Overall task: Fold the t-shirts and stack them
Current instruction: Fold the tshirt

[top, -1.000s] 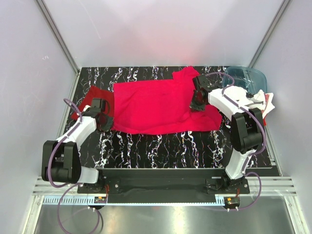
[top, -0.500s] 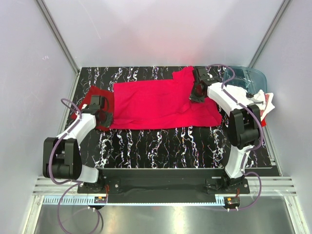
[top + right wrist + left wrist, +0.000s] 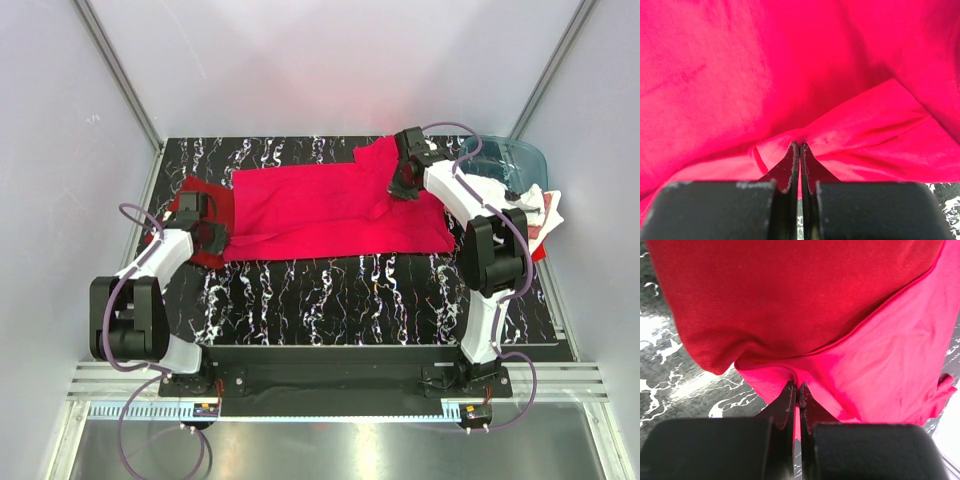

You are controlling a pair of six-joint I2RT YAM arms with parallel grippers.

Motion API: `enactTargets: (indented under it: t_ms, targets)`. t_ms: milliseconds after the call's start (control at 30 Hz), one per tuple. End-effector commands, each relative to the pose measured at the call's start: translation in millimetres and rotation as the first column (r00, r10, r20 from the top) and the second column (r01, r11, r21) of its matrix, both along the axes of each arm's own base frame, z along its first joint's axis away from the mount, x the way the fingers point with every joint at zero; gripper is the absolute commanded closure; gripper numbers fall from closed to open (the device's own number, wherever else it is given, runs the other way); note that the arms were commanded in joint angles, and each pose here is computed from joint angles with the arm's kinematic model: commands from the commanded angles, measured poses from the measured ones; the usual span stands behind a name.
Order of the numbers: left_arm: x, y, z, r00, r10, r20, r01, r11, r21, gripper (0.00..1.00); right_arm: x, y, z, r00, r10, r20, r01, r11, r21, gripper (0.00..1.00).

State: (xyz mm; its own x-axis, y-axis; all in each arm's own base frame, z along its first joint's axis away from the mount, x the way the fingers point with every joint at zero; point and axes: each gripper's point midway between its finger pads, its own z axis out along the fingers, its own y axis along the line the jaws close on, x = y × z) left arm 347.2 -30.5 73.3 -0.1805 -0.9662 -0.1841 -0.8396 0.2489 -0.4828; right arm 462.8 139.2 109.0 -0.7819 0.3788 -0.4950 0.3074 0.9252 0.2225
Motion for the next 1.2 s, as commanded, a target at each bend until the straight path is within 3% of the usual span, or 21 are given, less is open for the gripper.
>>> enactTargets:
  t_ms: [0, 733, 767, 800, 833, 900, 933, 967, 1033, 1167]
  targets:
    - [15.9, -3.5, 8.9, 0.998, -0.002, 0.060, 0.004, 0.999, -0.032, 1.00, 13.4, -8.7, 17.5, 0.997, -0.053, 0.055, 0.053, 0.999, -0.006, 1.00]
    - [43.6, -1.0, 15.3, 0.990, -0.031, 0.137, 0.040, 0.997, -0.063, 0.98, 29.9, -22.2, 19.8, 0.987, -0.126, 0.097, 0.126, 0.992, 0.001, 1.00]
    - [45.3, 0.6, 13.4, 0.990, -0.033, 0.134, 0.041, 0.997, -0.059, 0.93, 33.4, -21.4, 20.8, 0.987, -0.127, 0.101, 0.127, 0.992, -0.001, 1.00]
    - [47.6, 4.2, 14.0, 0.990, -0.035, 0.137, 0.041, 0.998, -0.040, 0.75, 36.4, -21.7, 22.4, 0.986, -0.129, 0.108, 0.130, 0.992, 0.000, 0.98]
    - [51.9, 5.7, 16.7, 0.987, -0.043, 0.155, 0.048, 0.998, -0.028, 0.66, 37.9, -21.5, 21.7, 0.986, -0.131, 0.108, 0.132, 0.991, 0.000, 0.96]
    - [55.5, 7.0, 18.9, 0.984, -0.069, 0.161, 0.070, 0.998, 0.000, 0.37, 43.9, -20.5, 21.4, 0.984, -0.134, 0.117, 0.135, 0.991, 0.002, 0.69]
    - [55.7, 7.8, 19.8, 0.984, -0.076, 0.161, 0.076, 0.997, 0.006, 0.28, 45.4, -20.9, 21.8, 0.983, -0.138, 0.122, 0.139, 0.990, 0.001, 0.57]
    - [56.2, 12.4, 22.4, 0.983, -0.080, 0.166, 0.075, 0.996, 0.038, 0.23, 43.8, -21.1, 20.9, 0.983, -0.142, 0.120, 0.142, 0.990, 0.003, 0.50]
    - [57.0, 14.9, 29.8, 0.980, -0.092, 0.179, 0.082, 0.995, 0.064, 0.15, 42.9, -19.4, 24.5, 0.981, -0.138, 0.137, 0.137, 0.990, 0.020, 0.44]
    - [49.4, 18.5, 45.9, 0.968, -0.132, 0.215, 0.107, 0.987, 0.120, 0.10, 17.0, -16.0, 30.6, 0.978, -0.120, 0.172, 0.107, 0.991, 0.085, 0.42]
